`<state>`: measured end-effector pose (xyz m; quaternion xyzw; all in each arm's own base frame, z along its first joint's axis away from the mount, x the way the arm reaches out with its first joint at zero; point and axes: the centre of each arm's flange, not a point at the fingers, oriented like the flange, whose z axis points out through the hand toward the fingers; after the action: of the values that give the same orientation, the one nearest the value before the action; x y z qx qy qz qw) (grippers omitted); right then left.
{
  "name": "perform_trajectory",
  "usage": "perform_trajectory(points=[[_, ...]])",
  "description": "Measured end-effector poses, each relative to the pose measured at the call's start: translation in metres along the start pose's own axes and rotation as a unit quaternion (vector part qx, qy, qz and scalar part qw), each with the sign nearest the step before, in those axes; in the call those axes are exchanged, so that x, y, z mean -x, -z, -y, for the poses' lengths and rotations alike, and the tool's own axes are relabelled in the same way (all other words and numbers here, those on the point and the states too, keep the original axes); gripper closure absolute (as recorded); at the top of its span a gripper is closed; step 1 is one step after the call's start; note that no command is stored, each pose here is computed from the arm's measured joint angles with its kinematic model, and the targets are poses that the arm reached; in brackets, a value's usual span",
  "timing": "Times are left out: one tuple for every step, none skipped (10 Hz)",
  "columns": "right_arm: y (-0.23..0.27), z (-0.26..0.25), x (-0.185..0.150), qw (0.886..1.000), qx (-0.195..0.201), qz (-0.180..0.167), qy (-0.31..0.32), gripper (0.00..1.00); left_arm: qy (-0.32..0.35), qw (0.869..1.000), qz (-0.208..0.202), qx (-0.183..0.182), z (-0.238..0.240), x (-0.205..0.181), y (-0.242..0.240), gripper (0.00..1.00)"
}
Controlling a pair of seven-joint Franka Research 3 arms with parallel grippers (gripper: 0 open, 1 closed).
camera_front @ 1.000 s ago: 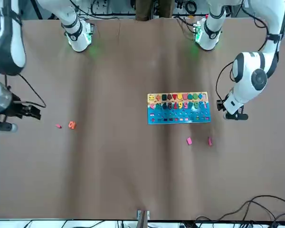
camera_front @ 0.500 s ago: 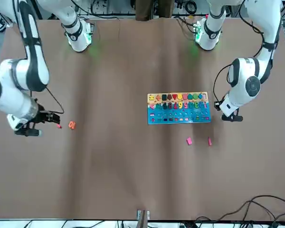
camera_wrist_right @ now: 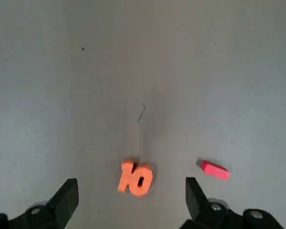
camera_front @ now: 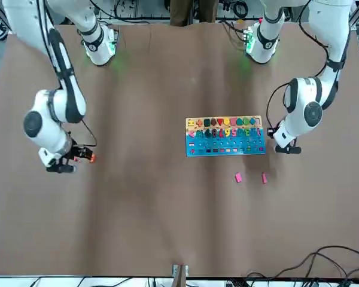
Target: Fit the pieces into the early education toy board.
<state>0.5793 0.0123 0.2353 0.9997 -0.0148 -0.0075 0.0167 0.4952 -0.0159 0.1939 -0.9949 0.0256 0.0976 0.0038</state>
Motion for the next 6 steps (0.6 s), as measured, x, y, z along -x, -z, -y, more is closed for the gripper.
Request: perform_trajectory(points=[[-0.012, -0.002, -0.001, 1.0, 0.002, -0.002, -0.007, 0.01, 0.006, 1.0, 0.001, 0.0, -0.001, -0.001, -0.006, 0.99], [-0.021, -0.004, -0.001, 1.0, 0.0, 0.0, -0.023, 0.01, 0.008, 1.0, 0.001, -0.001, -0.005, -0.001, -0.01, 0.99], [-0.028, -0.004, 0.0, 0.999, 0.0, 0.005, -0.04, 0.01, 0.011, 1.0, -0.001, -0.002, -0.012, -0.002, -0.014, 0.99], [-0.031, -0.004, 0.001, 0.999, 0.0, 0.008, -0.052, 0.01, 0.014, 1.0, -0.004, -0.003, -0.019, -0.003, -0.016, 0.99], [-0.035, -0.004, 0.002, 0.998, 0.0, 0.011, -0.058, 0.02, 0.017, 1.0, -0.004, -0.004, -0.026, -0.003, -0.019, 0.99], [-0.037, -0.004, 0.003, 0.998, 0.0, 0.014, -0.062, 0.03, 0.021, 1.0, -0.003, -0.005, -0.031, -0.003, -0.021, 0.99]])
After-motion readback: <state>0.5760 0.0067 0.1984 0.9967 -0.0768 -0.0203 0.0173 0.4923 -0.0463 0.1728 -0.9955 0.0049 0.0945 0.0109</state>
